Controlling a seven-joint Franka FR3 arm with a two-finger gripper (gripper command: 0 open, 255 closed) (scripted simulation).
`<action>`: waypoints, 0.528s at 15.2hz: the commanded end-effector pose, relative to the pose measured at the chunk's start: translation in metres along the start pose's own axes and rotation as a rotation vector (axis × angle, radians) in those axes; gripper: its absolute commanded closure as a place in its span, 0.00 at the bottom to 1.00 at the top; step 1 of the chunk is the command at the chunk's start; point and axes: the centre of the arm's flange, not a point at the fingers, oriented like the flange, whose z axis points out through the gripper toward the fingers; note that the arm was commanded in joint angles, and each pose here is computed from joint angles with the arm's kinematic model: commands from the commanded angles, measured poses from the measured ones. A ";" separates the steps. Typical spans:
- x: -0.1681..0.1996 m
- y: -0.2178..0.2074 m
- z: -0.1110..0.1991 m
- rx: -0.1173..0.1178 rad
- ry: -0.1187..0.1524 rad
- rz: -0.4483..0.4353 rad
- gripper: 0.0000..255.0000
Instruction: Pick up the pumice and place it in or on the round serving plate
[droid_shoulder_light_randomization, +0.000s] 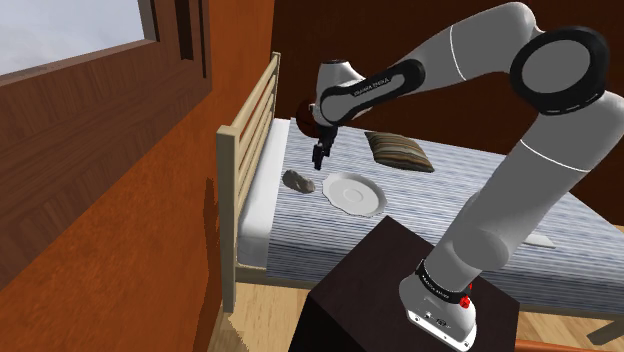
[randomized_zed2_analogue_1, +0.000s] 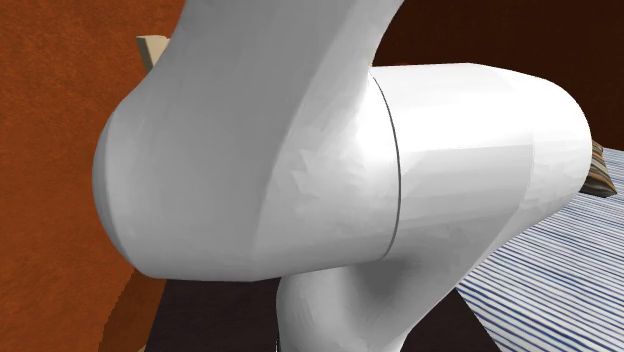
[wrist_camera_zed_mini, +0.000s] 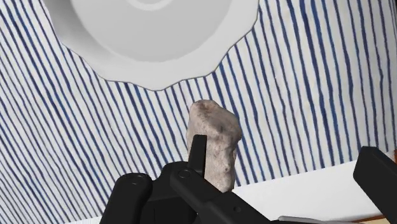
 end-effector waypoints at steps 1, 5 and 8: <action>0.017 0.005 0.019 -0.009 0.006 -0.020 0.00; 0.054 0.017 0.052 -0.027 0.014 -0.058 0.00; 0.082 0.025 0.077 -0.040 0.020 -0.086 0.00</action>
